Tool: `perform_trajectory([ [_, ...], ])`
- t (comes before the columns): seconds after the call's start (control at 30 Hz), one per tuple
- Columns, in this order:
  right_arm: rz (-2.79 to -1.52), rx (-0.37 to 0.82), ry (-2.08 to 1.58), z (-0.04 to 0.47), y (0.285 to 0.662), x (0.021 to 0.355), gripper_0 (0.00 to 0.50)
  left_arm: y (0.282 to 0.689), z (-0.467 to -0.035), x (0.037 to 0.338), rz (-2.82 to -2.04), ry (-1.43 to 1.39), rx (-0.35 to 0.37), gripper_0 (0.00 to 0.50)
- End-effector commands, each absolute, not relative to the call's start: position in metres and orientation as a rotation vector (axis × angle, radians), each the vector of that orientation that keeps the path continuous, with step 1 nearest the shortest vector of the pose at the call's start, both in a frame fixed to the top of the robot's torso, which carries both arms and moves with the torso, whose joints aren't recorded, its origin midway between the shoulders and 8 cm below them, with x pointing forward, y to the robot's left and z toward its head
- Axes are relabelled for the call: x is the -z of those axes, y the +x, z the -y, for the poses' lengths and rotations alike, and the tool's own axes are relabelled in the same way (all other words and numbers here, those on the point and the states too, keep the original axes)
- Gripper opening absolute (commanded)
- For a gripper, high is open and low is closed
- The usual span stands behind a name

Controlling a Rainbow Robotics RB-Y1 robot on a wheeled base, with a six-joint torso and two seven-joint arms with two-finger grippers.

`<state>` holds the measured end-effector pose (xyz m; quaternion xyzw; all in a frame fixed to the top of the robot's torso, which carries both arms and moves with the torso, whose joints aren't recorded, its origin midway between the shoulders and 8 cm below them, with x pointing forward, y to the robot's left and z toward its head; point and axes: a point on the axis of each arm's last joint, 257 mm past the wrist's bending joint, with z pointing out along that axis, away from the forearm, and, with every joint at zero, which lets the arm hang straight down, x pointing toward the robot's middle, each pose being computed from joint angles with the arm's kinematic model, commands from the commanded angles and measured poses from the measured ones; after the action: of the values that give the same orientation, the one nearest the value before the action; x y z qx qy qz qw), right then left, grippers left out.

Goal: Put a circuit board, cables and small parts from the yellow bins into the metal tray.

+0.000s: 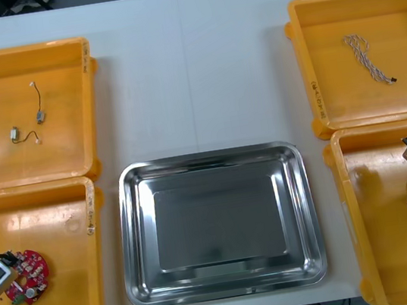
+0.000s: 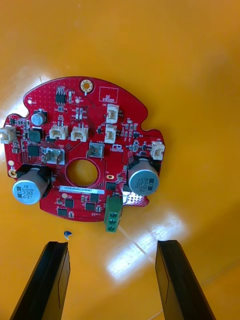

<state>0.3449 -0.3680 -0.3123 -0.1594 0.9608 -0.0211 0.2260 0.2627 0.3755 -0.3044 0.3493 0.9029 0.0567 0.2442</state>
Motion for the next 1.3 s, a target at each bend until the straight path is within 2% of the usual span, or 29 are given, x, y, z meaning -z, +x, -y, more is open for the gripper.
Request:
perform_trajectory([
  [0.03,-2.664,0.045,-0.462,0.365,0.337,0.321,0.0,0.271,-0.375,0.303,-2.371,1.152,-0.219,0.5],
  [0.27,-2.639,0.063,-0.451,0.369,0.351,0.305,0.0,0.281,-0.376,0.311,-2.349,1.138,-0.218,0.5],
  [0.73,-2.65,0.156,-0.446,0.381,0.363,0.243,0.0,0.283,-0.37,0.314,-2.332,1.137,-0.206,0.5],
  [1.3,-2.679,0.055,-0.362,0.386,0.357,0.172,0.0,0.282,-0.369,0.318,-2.338,1.136,-0.2,0.5],
])
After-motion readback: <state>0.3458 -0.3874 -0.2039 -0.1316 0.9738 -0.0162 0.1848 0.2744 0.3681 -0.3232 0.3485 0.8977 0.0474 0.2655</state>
